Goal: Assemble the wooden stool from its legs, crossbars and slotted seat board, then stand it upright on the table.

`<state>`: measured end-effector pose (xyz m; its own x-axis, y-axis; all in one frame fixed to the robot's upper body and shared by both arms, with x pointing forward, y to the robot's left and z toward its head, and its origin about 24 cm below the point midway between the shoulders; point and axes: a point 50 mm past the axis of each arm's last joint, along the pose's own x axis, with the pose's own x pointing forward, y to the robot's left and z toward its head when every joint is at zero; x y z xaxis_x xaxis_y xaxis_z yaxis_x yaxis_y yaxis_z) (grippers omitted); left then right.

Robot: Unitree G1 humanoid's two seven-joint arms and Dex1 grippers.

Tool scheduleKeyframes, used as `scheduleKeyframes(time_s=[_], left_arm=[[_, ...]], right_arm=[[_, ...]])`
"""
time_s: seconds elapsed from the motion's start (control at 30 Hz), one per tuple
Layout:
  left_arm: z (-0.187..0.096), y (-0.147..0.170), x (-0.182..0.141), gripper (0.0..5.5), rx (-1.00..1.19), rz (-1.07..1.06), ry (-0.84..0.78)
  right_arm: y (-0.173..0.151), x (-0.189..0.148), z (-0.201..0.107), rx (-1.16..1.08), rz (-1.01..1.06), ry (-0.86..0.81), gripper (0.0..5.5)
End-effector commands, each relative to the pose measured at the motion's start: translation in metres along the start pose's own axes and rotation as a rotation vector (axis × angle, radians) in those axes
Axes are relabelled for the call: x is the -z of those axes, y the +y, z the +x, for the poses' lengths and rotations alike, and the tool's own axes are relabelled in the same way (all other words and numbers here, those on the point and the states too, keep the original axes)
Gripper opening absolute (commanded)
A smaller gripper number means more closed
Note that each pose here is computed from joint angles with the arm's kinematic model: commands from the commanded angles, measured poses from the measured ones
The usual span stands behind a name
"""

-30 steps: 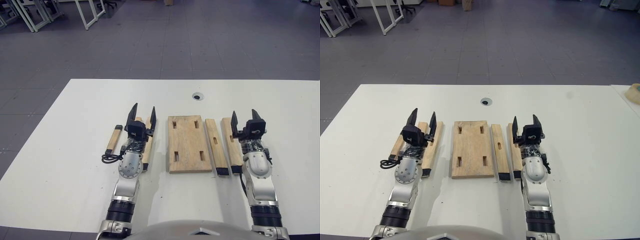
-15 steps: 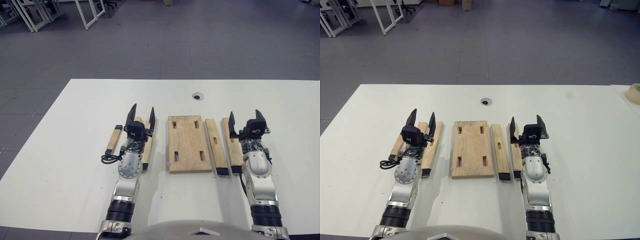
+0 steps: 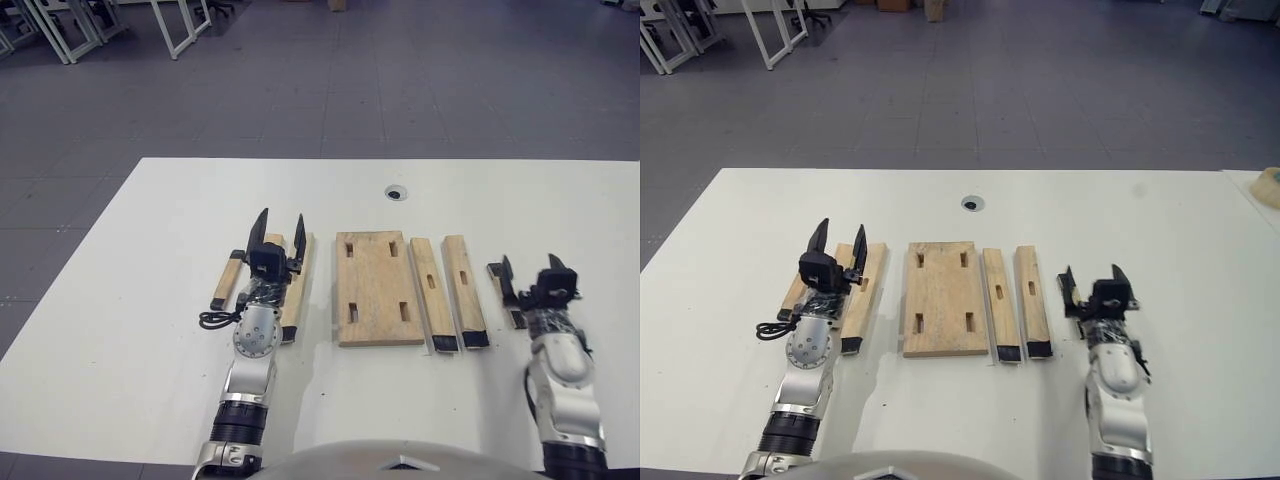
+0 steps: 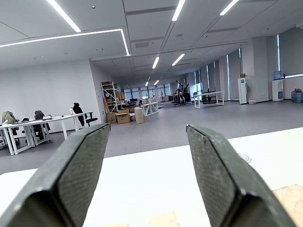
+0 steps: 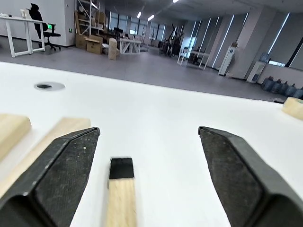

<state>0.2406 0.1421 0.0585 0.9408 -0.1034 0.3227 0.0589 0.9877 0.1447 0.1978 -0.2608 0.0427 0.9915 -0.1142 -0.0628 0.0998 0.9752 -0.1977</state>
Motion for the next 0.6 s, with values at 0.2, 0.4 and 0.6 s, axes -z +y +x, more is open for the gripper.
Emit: scheduleKeyframes(time_s=[0.2,0.4,0.6], left_arm=[[-0.004,0.000,0.000,3.01,-0.026,-0.004,0.019],[-0.004,0.001,0.000,3.01,-0.020,-0.003,0.023],[-0.007,0.002,0.000,3.01,-0.020,-0.002,0.029]], right_arm=[[0.002,0.030,-0.023,-0.212,0.116,0.185,3.83],[-0.004,0.041,-0.030,-0.225,0.161,0.297,3.83],[0.002,0.051,-0.043,-0.228,0.200,0.390,2.56]])
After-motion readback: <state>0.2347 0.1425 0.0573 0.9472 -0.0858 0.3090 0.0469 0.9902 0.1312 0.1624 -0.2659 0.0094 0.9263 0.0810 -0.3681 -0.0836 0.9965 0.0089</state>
